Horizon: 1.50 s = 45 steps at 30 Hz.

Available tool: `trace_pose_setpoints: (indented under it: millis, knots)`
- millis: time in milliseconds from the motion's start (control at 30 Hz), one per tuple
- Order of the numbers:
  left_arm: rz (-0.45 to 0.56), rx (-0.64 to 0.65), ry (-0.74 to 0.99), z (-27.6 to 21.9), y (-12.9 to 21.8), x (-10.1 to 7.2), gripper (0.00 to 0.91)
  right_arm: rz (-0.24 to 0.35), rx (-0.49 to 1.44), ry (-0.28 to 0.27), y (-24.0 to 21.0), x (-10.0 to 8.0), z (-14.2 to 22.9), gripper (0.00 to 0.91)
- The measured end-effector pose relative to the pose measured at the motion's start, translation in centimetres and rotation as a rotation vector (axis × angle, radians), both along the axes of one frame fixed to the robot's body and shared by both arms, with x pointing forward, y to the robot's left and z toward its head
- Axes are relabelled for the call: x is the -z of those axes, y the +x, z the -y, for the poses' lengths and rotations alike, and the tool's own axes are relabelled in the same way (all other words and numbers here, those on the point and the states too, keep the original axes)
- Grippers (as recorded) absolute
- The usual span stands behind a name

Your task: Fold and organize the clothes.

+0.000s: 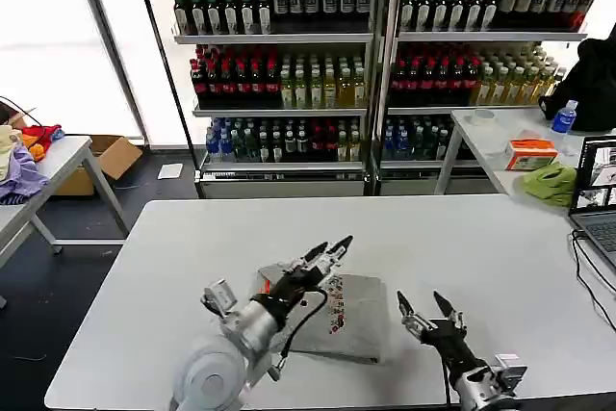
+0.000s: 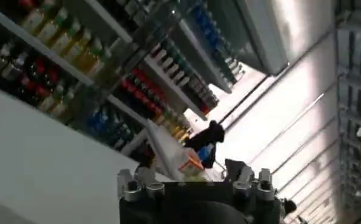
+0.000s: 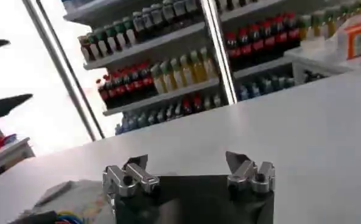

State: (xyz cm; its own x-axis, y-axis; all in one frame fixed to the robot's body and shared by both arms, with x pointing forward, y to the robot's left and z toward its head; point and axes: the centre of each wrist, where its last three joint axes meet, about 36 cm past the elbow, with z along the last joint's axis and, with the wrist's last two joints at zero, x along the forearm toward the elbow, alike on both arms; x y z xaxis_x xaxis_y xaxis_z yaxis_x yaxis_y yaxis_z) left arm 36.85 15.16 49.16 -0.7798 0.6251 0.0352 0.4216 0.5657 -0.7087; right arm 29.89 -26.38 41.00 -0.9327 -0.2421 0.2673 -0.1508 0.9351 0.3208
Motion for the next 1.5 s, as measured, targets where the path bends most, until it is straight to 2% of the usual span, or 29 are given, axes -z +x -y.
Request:
trace_pose_setpoints:
  millis: [233,267,300,333,367,767,1133,1500]
  knots:
    - [0.074,-0.128,0.101,-4.2,-1.2,0.3,0.907,-0.075,-0.042,0.024,0.7,1.5,-2.4,0.907]
    - [0.080,-0.144,0.114,-4.7,-1.4,0.3,0.907,-0.085,-0.048,0.023,0.8,1.7,-2.7,0.635]
    - [0.085,-0.162,0.127,-5.3,-1.6,0.3,0.907,-0.094,-0.054,0.021,0.9,2.0,-2.9,0.322]
    - [0.089,-0.176,0.136,-5.7,-1.8,0.3,0.907,-0.103,-0.061,0.019,1.1,2.2,-3.1,0.212]
    - [0.090,-0.189,0.145,-6.1,-2.0,0.4,0.907,-0.110,-0.068,0.018,1.2,2.4,-3.2,0.000]
    - [0.100,-0.288,0.209,-8.7,-2.7,0.7,0.907,-0.163,-0.107,0.035,2.4,3.4,-4.6,0.000]
    - [0.104,-0.335,0.230,-9.9,-3.0,0.6,0.907,-0.162,-0.111,0.028,3.8,2.9,-3.7,0.000]
    - [0.104,-0.350,0.228,-10.1,-3.1,0.4,0.907,-0.155,-0.068,-0.035,4.9,2.3,0.1,0.000]
